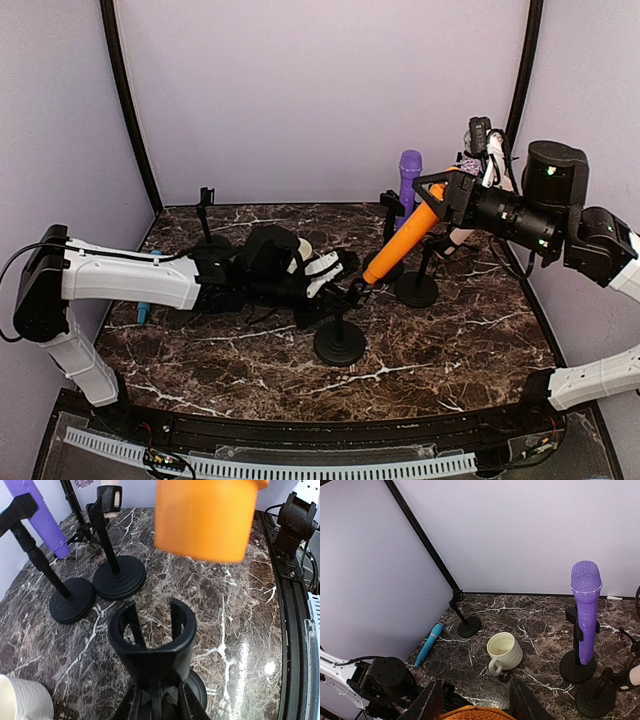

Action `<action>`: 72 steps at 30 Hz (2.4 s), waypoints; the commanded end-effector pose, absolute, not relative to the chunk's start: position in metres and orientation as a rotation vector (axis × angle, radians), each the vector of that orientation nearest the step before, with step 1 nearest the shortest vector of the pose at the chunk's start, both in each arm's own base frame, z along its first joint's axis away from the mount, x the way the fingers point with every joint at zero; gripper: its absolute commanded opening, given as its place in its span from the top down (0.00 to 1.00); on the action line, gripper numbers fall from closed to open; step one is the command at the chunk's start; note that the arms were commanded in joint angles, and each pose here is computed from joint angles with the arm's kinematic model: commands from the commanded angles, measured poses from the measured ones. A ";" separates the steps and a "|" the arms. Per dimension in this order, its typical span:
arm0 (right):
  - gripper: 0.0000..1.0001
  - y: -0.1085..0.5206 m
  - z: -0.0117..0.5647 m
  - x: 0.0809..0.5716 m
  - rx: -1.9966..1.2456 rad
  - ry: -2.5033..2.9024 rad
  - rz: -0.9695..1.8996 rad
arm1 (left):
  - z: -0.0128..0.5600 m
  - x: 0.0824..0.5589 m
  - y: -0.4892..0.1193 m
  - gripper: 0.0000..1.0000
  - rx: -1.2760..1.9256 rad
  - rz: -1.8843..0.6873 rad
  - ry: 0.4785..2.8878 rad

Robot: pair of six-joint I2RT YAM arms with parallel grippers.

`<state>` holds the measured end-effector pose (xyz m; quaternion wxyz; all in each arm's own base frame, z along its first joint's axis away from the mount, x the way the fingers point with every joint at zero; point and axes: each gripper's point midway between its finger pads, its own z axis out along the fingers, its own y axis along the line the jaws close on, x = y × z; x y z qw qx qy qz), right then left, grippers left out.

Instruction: Remove the microphone from the stand

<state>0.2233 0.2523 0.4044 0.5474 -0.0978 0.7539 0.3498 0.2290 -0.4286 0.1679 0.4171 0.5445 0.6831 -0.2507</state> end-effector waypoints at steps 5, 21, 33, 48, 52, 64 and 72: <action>0.85 0.246 0.423 0.225 -0.202 1.736 0.822 | 0.182 0.241 -0.347 1.00 1.133 -0.413 1.944; 0.85 0.265 0.394 0.226 -0.248 1.769 0.858 | 0.212 0.322 -0.208 1.00 0.676 -0.103 2.080; 0.85 0.275 0.382 0.227 -0.250 1.785 0.899 | 0.258 0.425 -0.185 1.00 0.493 -0.135 1.973; 0.85 0.282 0.377 0.228 -0.255 1.797 0.917 | 0.254 0.525 -0.188 1.00 0.399 -0.178 1.908; 0.85 0.281 0.374 0.227 -0.250 1.801 0.925 | 0.248 0.539 -0.189 1.00 0.376 -0.228 1.904; 0.85 0.281 0.371 0.227 -0.250 1.809 0.918 | 0.220 0.550 -0.186 1.00 0.356 -0.229 1.956; 0.85 0.281 0.371 0.228 -0.248 1.810 0.917 | 0.229 0.541 -0.183 0.41 0.381 -0.215 1.955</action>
